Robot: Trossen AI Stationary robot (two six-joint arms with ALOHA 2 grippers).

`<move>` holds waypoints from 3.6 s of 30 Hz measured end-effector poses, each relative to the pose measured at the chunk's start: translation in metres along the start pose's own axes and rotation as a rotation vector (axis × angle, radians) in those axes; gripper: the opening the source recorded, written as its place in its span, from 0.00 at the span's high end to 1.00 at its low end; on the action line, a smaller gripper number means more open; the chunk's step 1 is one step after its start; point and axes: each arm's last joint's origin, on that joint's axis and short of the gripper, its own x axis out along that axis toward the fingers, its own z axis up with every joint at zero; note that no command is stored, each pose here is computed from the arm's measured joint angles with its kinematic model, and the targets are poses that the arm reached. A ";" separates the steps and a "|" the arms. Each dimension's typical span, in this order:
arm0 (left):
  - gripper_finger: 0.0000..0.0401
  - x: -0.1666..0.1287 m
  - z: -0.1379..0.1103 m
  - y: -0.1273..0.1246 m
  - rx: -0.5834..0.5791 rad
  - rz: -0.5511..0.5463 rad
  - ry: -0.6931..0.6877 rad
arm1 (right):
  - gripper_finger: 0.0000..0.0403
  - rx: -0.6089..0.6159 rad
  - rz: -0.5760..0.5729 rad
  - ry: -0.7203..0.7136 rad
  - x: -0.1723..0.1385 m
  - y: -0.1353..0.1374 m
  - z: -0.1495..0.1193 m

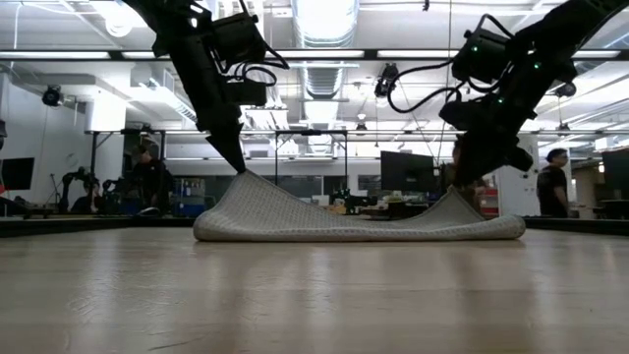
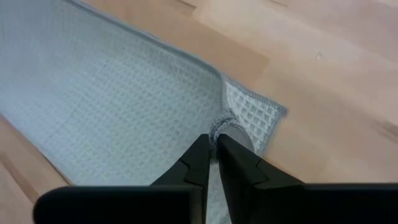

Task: Fold microfiber towels
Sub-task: Fold the gray on the table

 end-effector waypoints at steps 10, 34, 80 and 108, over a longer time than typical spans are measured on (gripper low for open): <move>0.94 0.000 0.000 0.000 0.000 0.000 0.000 | 0.77 0.004 -0.001 0.001 0.000 0.000 0.000; 0.94 0.000 0.000 0.000 0.000 0.000 0.000 | 0.71 0.012 -0.003 -0.081 -0.011 0.008 0.018; 0.94 0.000 0.000 0.000 0.000 0.000 0.000 | 0.67 0.015 0.051 -0.132 -0.024 0.020 0.036; 0.94 0.002 -0.009 -0.001 -0.031 -0.005 0.066 | 0.67 0.015 0.051 -0.132 -0.024 0.019 0.035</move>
